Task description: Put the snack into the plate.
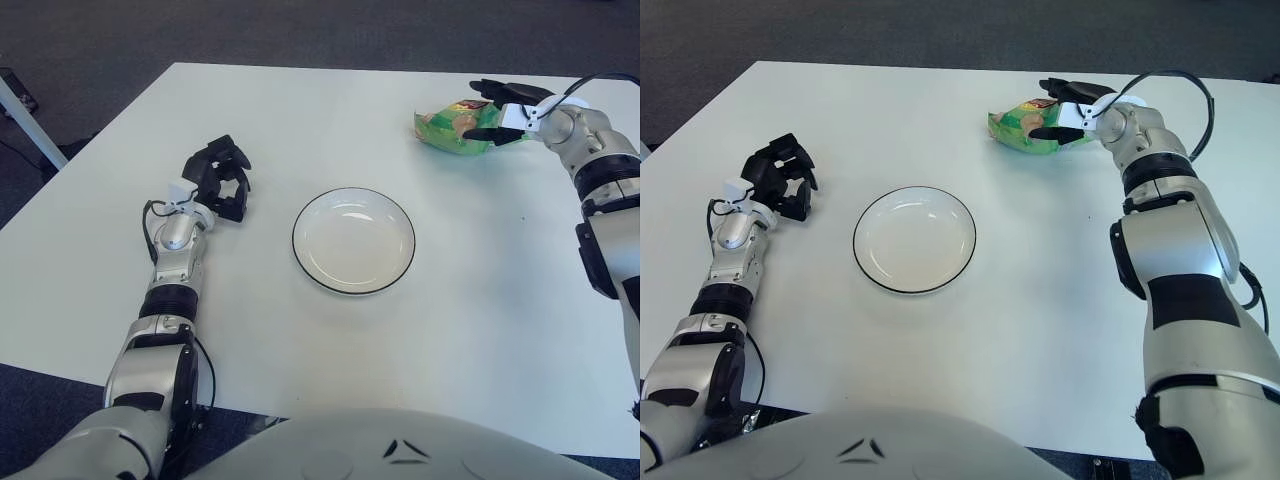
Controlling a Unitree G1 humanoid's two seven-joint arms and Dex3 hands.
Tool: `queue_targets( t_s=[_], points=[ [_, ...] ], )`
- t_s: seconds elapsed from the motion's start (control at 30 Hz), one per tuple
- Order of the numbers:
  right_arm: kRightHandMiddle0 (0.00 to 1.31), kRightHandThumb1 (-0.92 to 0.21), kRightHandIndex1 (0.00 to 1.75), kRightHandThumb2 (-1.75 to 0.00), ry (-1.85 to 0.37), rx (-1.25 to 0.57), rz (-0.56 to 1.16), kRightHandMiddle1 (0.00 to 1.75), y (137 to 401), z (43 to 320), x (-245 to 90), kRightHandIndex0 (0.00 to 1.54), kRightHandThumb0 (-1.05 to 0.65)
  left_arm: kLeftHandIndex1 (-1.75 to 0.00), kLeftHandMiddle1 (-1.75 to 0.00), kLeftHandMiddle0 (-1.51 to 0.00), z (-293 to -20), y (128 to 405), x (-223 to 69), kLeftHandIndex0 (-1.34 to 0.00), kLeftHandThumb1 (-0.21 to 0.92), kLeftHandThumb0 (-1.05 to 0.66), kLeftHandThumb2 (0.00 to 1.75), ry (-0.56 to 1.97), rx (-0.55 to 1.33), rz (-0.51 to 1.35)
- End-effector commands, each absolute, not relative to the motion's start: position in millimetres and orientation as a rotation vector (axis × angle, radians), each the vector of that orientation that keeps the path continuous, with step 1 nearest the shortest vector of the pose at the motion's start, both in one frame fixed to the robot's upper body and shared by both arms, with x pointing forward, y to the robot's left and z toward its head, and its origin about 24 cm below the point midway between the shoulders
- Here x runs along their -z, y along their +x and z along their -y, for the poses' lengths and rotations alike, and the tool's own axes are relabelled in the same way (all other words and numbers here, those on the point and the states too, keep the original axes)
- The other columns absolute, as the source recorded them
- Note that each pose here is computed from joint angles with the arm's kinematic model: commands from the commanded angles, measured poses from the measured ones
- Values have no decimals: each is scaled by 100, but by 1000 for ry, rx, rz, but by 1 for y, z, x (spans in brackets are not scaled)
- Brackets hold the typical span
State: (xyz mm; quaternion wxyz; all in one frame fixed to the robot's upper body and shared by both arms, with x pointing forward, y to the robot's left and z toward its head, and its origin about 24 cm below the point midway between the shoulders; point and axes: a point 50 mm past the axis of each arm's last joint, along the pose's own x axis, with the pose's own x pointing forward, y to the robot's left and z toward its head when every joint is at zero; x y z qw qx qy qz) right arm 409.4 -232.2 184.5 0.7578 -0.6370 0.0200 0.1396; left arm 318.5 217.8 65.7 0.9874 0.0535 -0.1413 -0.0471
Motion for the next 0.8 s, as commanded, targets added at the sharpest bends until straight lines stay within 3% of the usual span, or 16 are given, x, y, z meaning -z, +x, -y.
queue_targets(
  t_s=[0.0, 0.43, 0.77],
  points=[
    [0, -92, 0, -61, -1338, -352, -75, 0, 411, 226, -183, 0, -105, -172, -175, -89, -208, 283, -2, -70, -7, -1, 175, 38, 87, 57],
    [3, -92, 0, -69, -1272, -401, -183, 4, 407, 227, -158, 0, -105, -175, -173, -89, -207, 282, -4, -69, -7, -1, 175, 41, 81, 62],
    [0, -92, 0, -64, -1187, -380, -234, 32, 404, 228, -142, 0, -102, -174, -175, -88, -206, 281, -5, -69, -7, 0, 175, 54, 70, 66]
  ],
)
